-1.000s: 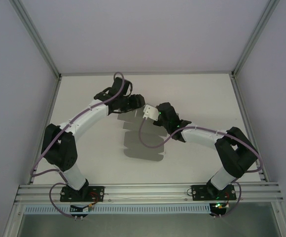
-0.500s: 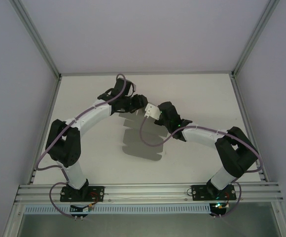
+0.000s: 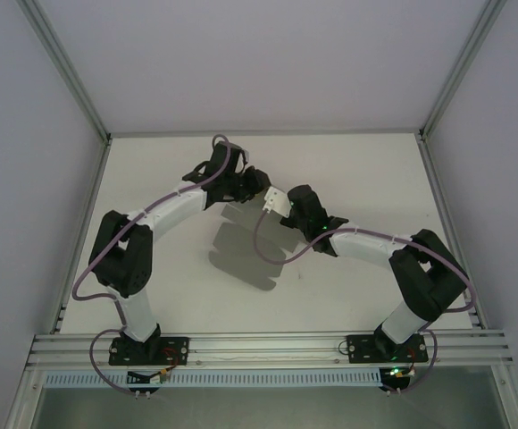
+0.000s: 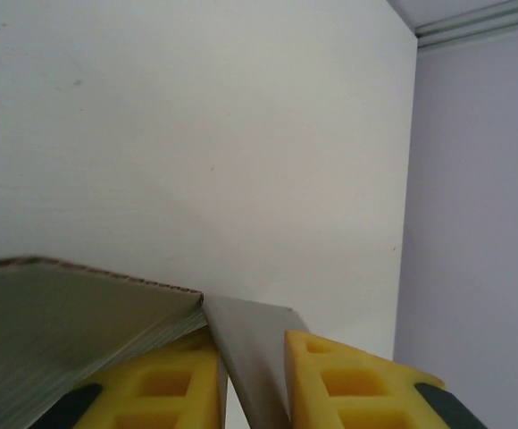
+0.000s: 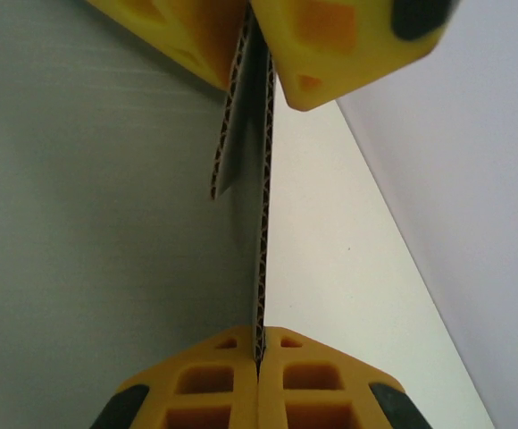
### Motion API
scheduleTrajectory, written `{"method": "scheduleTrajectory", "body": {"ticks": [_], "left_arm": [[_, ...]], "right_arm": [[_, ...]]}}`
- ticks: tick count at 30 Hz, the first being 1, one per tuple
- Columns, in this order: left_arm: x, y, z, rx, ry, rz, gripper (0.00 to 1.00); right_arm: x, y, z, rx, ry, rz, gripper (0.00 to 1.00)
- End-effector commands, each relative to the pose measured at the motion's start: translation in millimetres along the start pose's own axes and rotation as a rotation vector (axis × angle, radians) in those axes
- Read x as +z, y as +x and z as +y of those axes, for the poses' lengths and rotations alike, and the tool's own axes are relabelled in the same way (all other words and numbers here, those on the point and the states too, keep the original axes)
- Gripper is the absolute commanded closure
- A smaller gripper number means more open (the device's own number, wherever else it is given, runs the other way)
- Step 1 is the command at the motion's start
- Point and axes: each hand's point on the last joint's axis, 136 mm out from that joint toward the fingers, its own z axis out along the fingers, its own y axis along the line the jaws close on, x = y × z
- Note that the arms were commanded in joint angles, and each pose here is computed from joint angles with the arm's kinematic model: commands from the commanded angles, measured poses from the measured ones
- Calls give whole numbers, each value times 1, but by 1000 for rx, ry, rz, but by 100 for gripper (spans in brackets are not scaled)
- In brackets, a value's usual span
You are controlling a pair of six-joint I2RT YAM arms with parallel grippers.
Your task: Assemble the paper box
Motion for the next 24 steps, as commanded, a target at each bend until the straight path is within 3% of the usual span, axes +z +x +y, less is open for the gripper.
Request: {"method": "scheduleTrajectory", "body": {"ticks": [1,5,8,11,17,21,24], "left_arm": [[18,18,-19,7,102,60,79],[15,20,-19,34,99,63,75],[-4,19,-14,116,33,33,58],[-38,17,4,195,-90,-21,34],[-111,2,59,195,-240,-174,2],[-157,-5,110,155,-410,-305,0],[-178,-6,140,95,-436,-363,0]], "right_arm": [[-5,-40,4,37,-15,-163,100],[-4,-36,-2,34,17,-142,100],[-6,-34,-4,27,26,-138,100],[-6,-29,-8,8,38,-129,100],[-8,-26,-35,13,64,-120,100],[-15,-29,-47,56,36,-150,100],[-16,-25,-50,84,12,-160,100]]}}
